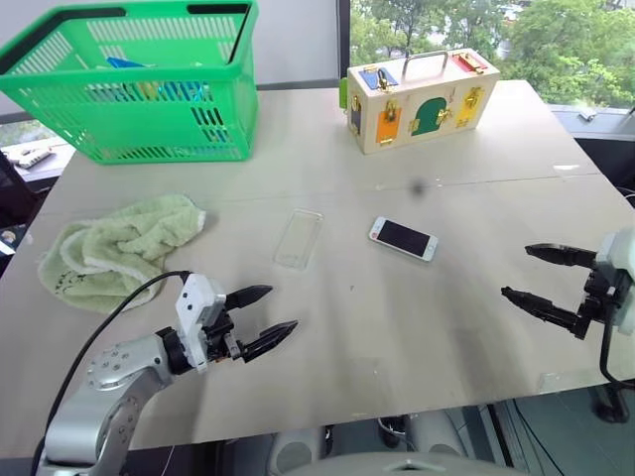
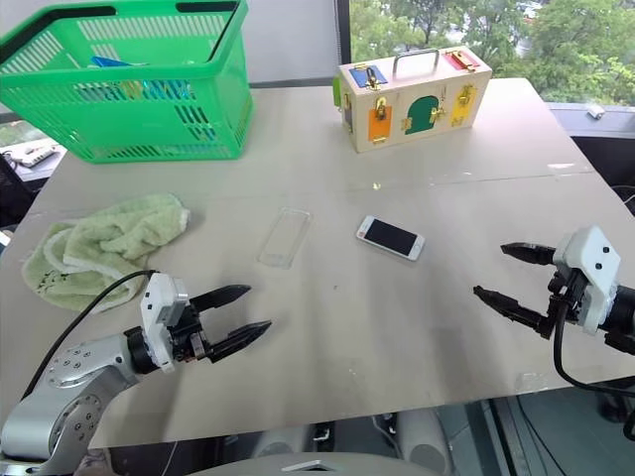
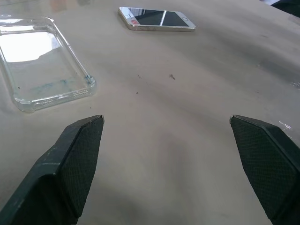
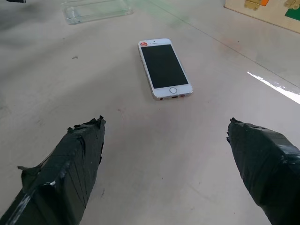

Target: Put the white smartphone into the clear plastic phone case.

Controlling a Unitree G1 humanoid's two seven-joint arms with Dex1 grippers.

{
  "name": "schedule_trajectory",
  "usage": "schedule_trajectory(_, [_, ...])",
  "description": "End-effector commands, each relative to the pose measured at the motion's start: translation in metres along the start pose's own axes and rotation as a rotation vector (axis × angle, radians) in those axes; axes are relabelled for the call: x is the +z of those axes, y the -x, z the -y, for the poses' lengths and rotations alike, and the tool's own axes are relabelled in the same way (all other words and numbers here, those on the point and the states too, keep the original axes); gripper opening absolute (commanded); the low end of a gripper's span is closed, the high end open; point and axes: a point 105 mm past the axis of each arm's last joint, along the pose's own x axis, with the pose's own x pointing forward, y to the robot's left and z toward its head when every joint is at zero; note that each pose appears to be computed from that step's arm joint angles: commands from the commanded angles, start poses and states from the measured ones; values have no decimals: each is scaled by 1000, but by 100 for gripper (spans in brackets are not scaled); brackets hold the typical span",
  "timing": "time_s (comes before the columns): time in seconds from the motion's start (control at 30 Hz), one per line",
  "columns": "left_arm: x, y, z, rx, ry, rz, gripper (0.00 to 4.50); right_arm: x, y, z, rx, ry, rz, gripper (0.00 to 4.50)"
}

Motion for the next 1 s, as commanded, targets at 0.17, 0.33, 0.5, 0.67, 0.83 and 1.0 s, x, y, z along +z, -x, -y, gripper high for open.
schedule_trajectory(0.17, [38,-15,-11,37,-21,92,446,19,4,-12,34,28,78,450])
schedule_trajectory(0.33, [46,-16,-16,62,1,114,446,25,0,-21,19,1,131,450])
schedule_trajectory(0.5, [43,-14,-13,66,20,113,446,28,-5,-33,26,-16,152,450])
schedule_trajectory(0.67, [42,-16,-19,77,21,115,446,36,-9,-31,23,-8,191,450])
schedule_trajectory(0.83, [45,-18,-29,81,-20,100,446,40,-12,-32,32,14,213,450])
schedule_trajectory(1.0, [44,-21,-42,21,-156,-10,446,44,-15,-48,97,49,224,450])
